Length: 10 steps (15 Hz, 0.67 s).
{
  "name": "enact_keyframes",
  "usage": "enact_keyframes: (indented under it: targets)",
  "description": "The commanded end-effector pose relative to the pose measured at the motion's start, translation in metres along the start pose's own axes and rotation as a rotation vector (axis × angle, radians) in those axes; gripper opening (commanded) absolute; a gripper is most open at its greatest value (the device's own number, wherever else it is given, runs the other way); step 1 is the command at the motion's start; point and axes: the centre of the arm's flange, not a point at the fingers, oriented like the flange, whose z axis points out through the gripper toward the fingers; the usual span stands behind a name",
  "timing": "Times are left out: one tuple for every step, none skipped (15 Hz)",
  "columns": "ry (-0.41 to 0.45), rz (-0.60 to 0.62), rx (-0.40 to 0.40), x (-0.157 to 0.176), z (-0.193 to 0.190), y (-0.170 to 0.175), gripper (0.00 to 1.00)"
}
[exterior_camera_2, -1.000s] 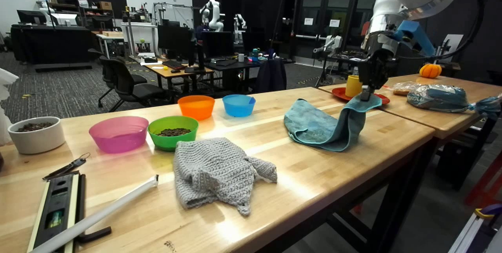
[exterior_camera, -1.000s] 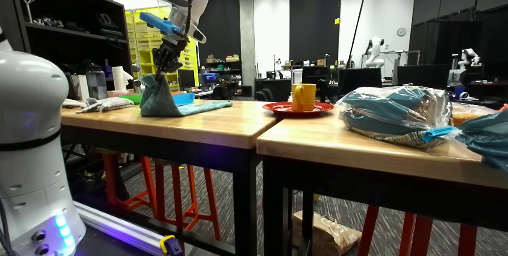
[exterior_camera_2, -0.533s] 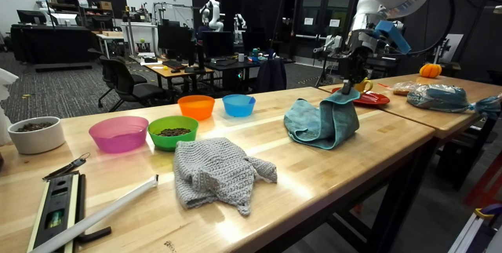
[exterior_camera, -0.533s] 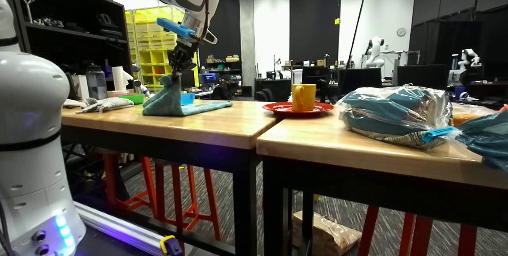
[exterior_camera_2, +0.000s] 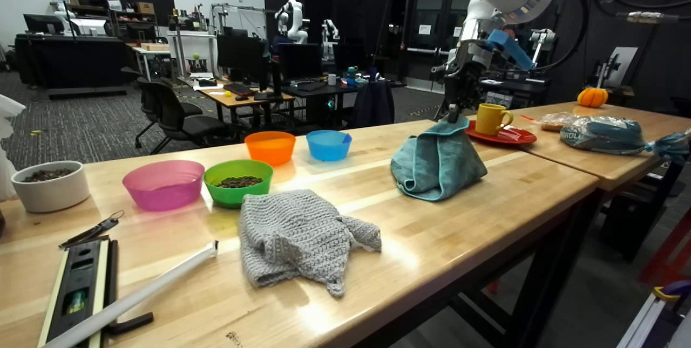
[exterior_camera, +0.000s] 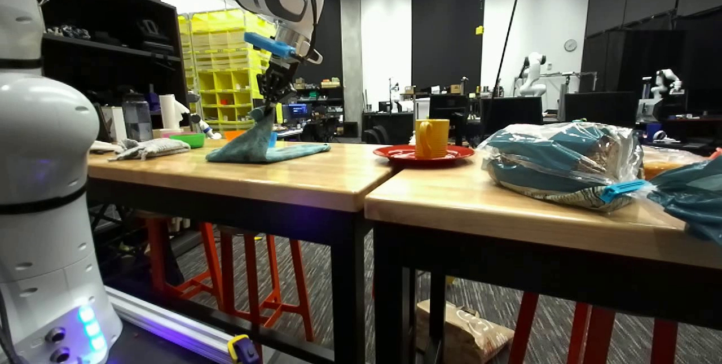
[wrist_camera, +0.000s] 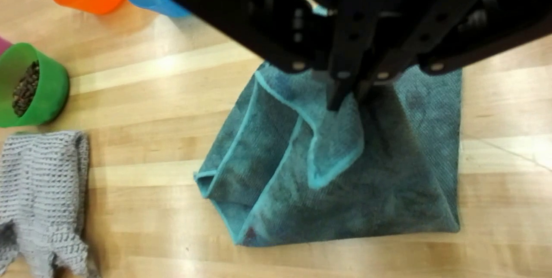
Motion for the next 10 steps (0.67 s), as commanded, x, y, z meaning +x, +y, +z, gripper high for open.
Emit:
enact_keyframes:
  targets:
    - [0.008,-0.018,-0.009,0.035,-0.008,0.003,0.01]
    - [0.010,-0.020,-0.013,0.042,-0.008,0.005,0.01]
    - [0.011,-0.022,-0.018,0.048,-0.007,0.007,0.01]
    - [0.011,-0.025,-0.023,0.054,-0.007,0.008,0.01]
    - [0.011,-0.029,-0.024,0.059,-0.006,0.010,0.01]
    - [0.010,-0.028,-0.025,0.066,-0.004,0.013,0.01]
    - [0.010,-0.029,-0.028,0.071,-0.003,0.015,0.01]
    - [0.009,-0.027,-0.030,0.077,0.000,0.017,0.01]
    - [0.008,-0.025,-0.030,0.082,0.002,0.020,0.01]
    - [0.007,-0.023,-0.029,0.087,0.004,0.022,0.01]
